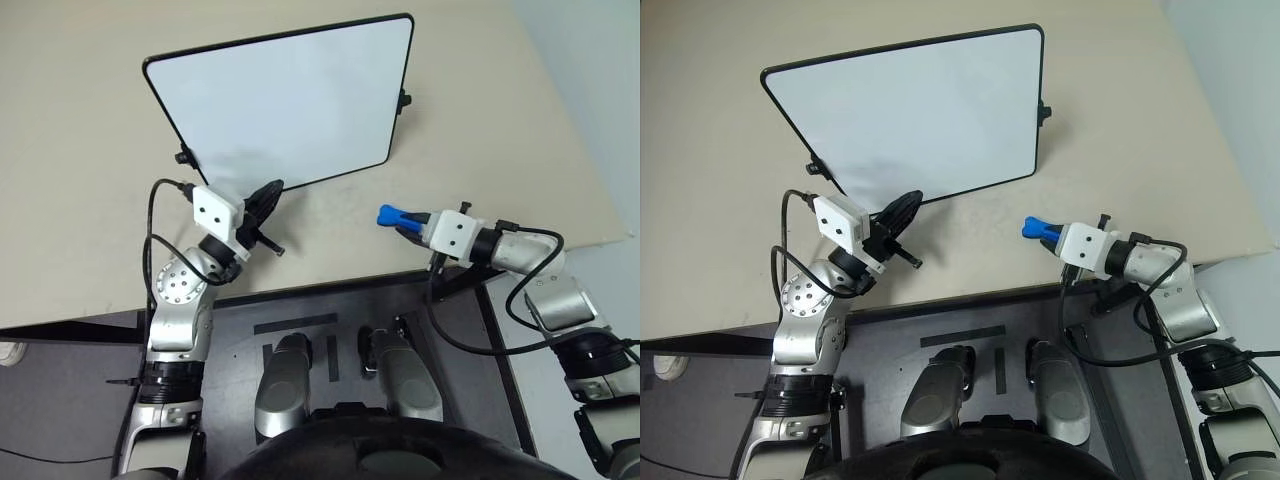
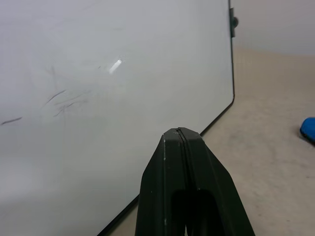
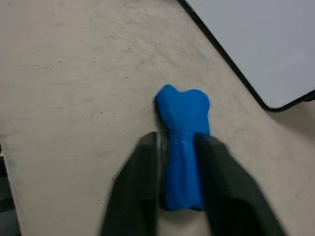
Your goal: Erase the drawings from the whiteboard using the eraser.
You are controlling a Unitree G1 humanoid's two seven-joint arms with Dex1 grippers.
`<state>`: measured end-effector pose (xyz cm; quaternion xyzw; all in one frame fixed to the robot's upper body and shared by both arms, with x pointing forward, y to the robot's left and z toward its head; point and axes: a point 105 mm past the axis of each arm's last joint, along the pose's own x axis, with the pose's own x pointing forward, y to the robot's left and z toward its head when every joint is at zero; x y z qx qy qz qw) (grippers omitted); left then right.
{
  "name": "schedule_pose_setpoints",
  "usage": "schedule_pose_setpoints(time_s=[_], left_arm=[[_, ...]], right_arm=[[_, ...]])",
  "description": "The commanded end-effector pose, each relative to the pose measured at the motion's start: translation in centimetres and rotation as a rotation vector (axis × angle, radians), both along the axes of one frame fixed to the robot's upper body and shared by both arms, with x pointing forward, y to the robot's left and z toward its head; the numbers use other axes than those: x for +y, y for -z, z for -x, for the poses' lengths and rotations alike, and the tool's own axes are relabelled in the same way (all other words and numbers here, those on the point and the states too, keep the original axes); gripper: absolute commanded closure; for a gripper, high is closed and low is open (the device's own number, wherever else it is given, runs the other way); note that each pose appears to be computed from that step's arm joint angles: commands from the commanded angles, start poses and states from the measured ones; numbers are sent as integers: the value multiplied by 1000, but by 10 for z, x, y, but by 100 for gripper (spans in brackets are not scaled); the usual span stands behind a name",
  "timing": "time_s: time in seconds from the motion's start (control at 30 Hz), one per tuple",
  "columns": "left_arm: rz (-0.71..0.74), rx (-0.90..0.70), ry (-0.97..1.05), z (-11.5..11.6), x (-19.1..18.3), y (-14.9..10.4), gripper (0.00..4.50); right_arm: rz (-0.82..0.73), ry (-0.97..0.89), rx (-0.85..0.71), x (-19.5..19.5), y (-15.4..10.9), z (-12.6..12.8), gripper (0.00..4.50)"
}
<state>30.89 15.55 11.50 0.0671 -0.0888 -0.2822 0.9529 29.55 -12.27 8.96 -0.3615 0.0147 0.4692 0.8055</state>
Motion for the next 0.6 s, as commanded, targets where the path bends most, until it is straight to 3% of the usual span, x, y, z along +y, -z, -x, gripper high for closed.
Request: schedule_pose_setpoints(time_s=[0.03, 0.2, 0.33, 0.6], left_arm=[[2, -30, 17, -1, 1, -10, 450], [-11, -27, 31, -4, 2, -10, 450], [-15, -32, 44, -6, -1, -13, 450], [-37, -8, 91, -5, -2, -13, 450]], right_arm=[[-48, -6, -36, 5, -19, 2, 198], [-74, 54, -155, 0, -41, -3, 25], [-132, 89, -154, -9, -51, 1, 25], [-196, 205, -81, -28, -41, 9, 25]])
